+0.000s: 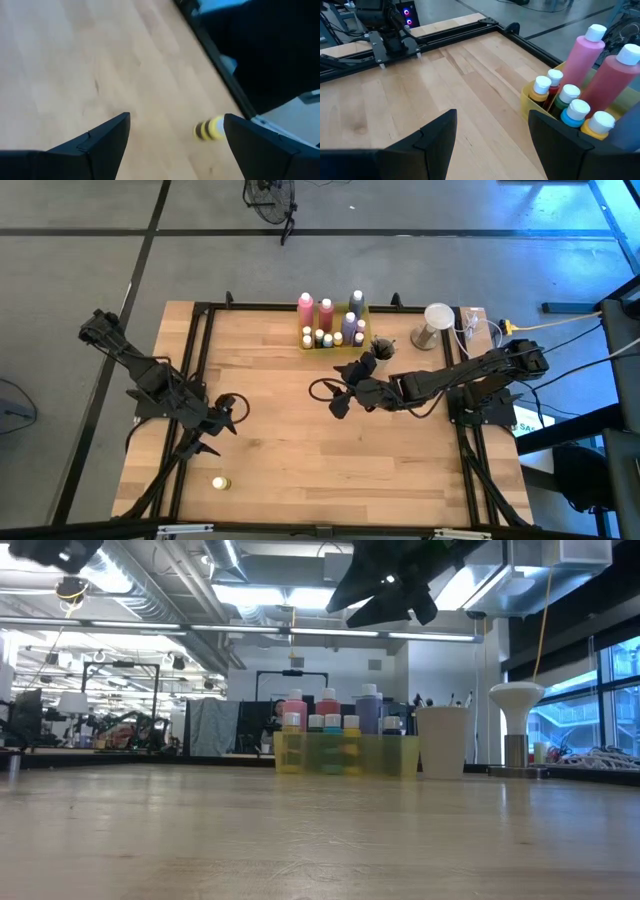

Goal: Pick & Place Paint Supplies
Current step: Put the small yellow paint bottle into the yellow bin

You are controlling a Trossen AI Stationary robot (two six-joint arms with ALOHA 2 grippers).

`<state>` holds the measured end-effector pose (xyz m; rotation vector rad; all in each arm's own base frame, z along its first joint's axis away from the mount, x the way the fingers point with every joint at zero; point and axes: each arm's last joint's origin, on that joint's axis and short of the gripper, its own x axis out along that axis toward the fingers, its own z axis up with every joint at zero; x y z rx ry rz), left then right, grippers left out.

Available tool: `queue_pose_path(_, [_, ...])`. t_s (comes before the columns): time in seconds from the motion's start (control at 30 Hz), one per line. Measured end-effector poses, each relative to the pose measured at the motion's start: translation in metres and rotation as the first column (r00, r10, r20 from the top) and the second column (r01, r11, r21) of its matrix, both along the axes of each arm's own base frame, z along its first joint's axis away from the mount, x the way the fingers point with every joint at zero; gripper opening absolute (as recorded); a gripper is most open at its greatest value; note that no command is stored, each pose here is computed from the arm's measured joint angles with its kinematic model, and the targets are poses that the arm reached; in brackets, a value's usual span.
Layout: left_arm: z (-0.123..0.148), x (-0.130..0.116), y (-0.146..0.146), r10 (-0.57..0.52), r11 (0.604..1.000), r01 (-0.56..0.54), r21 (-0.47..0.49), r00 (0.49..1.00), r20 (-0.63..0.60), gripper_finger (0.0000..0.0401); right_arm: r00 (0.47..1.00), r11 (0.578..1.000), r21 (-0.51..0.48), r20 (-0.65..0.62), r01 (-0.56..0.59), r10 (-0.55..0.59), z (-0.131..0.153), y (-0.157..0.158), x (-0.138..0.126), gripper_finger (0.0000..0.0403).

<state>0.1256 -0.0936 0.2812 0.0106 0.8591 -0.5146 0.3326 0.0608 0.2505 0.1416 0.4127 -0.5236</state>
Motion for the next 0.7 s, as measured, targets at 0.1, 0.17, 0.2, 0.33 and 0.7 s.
queue_pose_path(0.1, [-0.004,0.0,0.0,0.041,0.999,-0.04,0.015,0.998,-0.052,0.0318,1.0,1.0,0.0,0.0,0.001,-0.001,0.0,0.0,0.0,0.025])
queue_pose_path(0.17, [-0.006,0.001,-0.001,0.047,0.999,-0.045,0.024,0.997,-0.068,0.0317,1.0,1.0,0.0,0.0,0.001,-0.001,0.0,0.0,0.0,0.025])
queue_pose_path(0.2, [-0.007,0.002,-0.001,0.049,0.998,-0.046,0.03,0.996,-0.077,0.0317,1.0,1.0,0.0,0.0,0.001,-0.001,0.0,0.0,0.0,0.025])
queue_pose_path(0.33, [0.001,0.004,-0.002,0.077,0.995,-0.066,0.08,0.986,-0.145,0.0318,1.0,1.0,-0.001,0.0,0.002,-0.002,0.0,0.0,0.0,0.025])
queue_pose_path(0.7, [-0.004,0.017,-0.027,0.211,0.955,-0.117,0.272,0.913,-0.348,0.0318,1.0,1.0,-0.02,-0.011,-0.006,0.006,0.0,0.0,0.0,0.025])
